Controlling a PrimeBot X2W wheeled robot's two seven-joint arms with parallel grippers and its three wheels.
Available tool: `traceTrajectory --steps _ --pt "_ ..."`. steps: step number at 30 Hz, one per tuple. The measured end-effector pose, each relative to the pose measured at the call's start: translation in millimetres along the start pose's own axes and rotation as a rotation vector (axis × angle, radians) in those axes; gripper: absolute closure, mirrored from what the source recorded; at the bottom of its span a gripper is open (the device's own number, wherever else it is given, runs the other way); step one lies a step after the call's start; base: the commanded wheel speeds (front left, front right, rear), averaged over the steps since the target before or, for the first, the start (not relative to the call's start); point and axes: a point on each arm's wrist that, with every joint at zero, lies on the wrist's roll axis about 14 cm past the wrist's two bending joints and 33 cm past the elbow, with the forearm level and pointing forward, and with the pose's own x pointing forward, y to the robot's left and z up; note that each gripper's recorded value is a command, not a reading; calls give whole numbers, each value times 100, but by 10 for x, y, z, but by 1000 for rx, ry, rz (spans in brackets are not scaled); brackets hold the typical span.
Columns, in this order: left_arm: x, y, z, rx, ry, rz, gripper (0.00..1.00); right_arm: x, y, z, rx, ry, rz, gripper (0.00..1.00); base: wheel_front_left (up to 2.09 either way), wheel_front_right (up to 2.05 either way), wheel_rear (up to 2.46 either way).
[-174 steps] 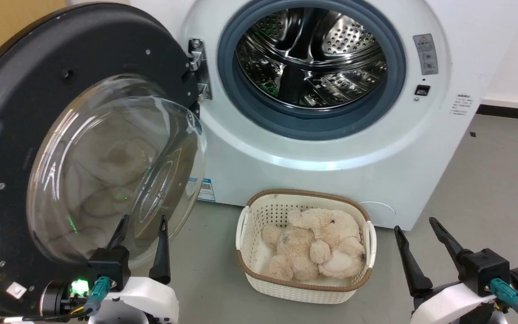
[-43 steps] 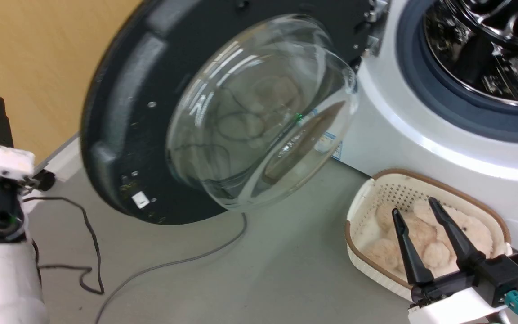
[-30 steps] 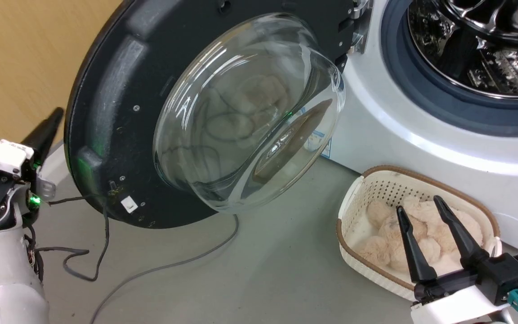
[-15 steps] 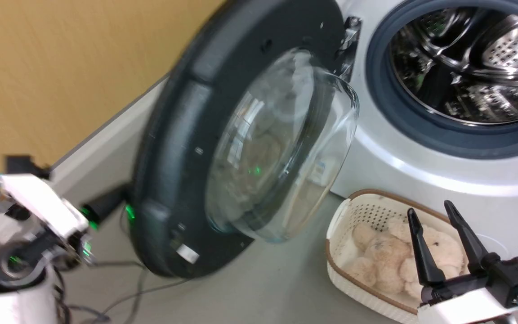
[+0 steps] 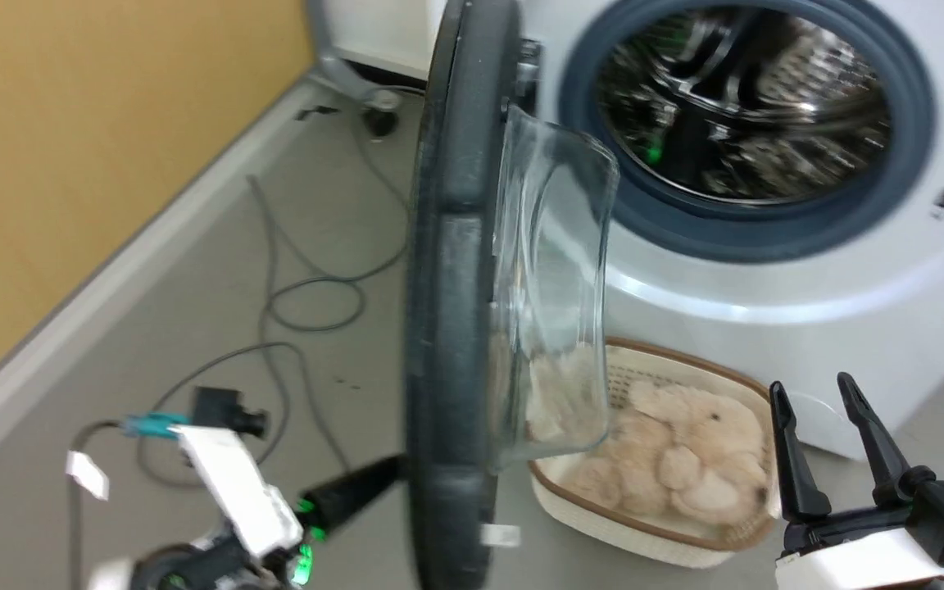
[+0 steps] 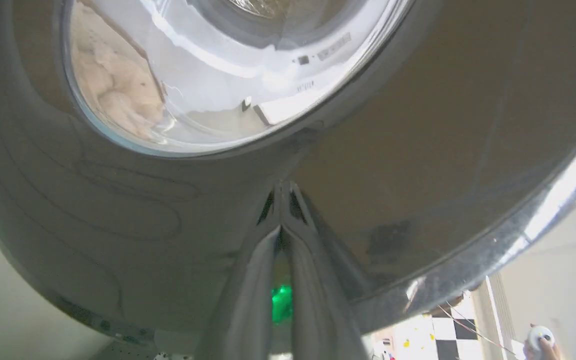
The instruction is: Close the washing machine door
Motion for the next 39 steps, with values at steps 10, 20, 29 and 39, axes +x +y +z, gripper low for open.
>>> traceTrajectory --steps 10,20,29,39 --pt "877 -303 -642 -110 176 -162 100 -343 -515 -24 -29 27 -169 0 0 0 0" --pt "1775 -474 -895 -188 164 -205 100 -885 -1101 59 -84 49 -390 0 0 0 0" --pt "2519 -730 -1093 -216 160 -241 100 -1413 -1440 113 -112 82 -565 0 0 0 0" --pt "3102 -994 -1062 -253 104 -262 100 -1656 -1559 120 -111 104 -648 0 0 0 0"
